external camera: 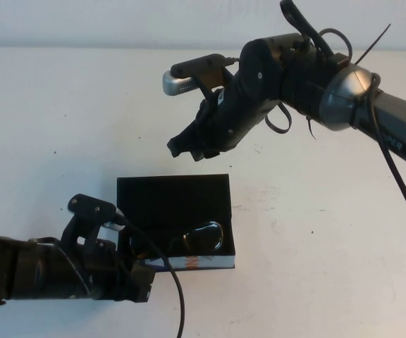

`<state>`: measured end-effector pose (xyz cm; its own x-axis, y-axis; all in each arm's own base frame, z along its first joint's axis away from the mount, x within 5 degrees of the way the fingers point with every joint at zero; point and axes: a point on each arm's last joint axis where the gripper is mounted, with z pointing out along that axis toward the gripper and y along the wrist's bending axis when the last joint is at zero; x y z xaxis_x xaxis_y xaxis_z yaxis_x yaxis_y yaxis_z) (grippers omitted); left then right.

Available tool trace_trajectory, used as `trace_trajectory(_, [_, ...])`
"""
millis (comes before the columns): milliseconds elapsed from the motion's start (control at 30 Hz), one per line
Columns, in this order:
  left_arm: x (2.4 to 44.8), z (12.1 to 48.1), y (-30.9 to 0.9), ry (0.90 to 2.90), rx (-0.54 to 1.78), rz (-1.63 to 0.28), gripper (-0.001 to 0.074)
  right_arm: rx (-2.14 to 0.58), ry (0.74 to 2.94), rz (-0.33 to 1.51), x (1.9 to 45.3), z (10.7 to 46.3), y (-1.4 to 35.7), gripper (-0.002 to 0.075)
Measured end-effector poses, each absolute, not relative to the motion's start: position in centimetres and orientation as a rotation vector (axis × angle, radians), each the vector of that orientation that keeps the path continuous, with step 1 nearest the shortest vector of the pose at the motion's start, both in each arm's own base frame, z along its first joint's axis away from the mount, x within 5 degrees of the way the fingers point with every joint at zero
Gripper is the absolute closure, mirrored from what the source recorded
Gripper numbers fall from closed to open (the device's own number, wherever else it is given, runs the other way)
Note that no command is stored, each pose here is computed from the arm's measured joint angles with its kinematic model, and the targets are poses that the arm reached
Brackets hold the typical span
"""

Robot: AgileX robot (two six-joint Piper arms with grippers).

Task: Return glasses to glasses case
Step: Close the glasses case

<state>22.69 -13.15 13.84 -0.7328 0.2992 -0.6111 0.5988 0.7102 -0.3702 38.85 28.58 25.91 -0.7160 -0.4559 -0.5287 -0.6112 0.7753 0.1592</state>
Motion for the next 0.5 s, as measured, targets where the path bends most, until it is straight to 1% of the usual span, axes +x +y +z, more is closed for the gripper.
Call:
trace_trajectory(333, [22.7, 13.8, -13.1, 2.4, 0.684, -0.75, 0.0736, -0.812, 2.509, 0.47, 40.2, 23.4, 29.1, 0.0737])
trace_trajectory(500, [22.8, 13.8, -13.0, 2.398, 0.689, -0.747, 0.0736, -0.829, 2.482, 0.501, 40.7, 23.4, 29.7, 0.0737])
